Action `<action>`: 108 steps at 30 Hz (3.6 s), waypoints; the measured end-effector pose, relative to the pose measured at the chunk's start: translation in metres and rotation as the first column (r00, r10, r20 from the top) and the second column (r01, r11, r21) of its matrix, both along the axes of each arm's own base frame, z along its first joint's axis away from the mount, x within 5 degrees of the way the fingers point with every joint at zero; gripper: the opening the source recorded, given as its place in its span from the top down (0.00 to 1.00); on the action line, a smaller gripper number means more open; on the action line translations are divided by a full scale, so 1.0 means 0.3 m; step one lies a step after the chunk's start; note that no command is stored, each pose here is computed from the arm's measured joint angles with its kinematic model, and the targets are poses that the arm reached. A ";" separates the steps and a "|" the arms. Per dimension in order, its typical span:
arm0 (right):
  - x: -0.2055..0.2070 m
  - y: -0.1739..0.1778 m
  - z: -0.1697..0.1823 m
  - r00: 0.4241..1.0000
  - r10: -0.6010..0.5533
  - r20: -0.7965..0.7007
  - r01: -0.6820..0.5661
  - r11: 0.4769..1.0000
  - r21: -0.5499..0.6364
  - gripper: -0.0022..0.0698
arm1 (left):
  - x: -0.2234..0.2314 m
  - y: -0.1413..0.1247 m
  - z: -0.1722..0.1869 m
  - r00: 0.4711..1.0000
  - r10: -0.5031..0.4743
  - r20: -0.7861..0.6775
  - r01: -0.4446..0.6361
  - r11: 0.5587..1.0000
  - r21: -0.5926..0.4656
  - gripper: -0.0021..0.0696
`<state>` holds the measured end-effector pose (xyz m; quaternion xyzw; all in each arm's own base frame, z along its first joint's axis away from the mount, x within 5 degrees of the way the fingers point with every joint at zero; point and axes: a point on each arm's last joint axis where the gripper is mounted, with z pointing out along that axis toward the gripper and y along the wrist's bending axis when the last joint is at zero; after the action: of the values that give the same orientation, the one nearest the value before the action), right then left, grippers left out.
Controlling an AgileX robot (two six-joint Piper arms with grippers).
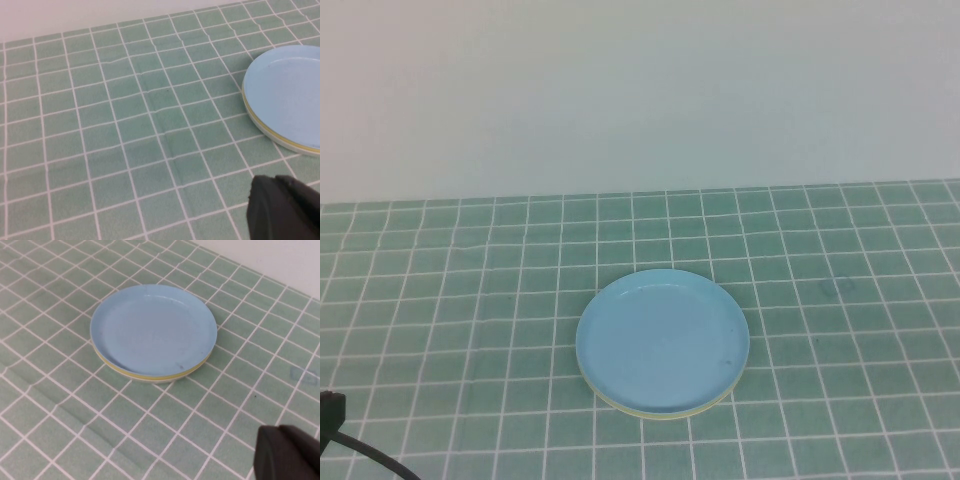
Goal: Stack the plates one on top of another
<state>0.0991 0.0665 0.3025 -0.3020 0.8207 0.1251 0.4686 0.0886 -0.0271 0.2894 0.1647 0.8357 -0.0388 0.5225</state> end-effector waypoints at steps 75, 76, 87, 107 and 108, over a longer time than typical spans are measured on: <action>-0.161 -0.194 -0.449 0.848 -0.513 0.131 0.492 0.855 0.167 0.97 | 0.002 0.002 -0.002 1.000 0.003 -0.003 -0.003 1.000 0.015 0.97; -0.161 -0.194 -0.449 0.848 -0.513 0.131 0.492 0.855 0.167 0.97 | 0.002 0.002 -0.002 1.000 0.003 -0.003 -0.003 1.000 0.015 0.97; -0.161 -0.194 -0.449 0.848 -0.514 0.131 0.492 0.854 0.167 0.97 | -0.039 0.049 0.018 0.993 0.100 0.058 -0.098 0.995 -0.034 0.97; -0.161 -0.194 -0.449 0.848 -0.514 0.130 0.492 0.854 0.169 0.97 | -0.105 0.053 -0.226 0.922 0.224 0.316 -0.058 0.886 -0.460 0.97; -0.161 -0.194 -0.449 0.848 -0.514 0.130 0.492 0.854 0.169 0.97 | -0.104 0.055 -0.247 0.923 0.244 0.296 -0.079 0.876 -0.476 0.97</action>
<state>0.0507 0.0083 0.1678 -0.0546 0.8182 0.0242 0.5718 0.0574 -0.0104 0.2154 -0.0293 0.7085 -0.1592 0.6868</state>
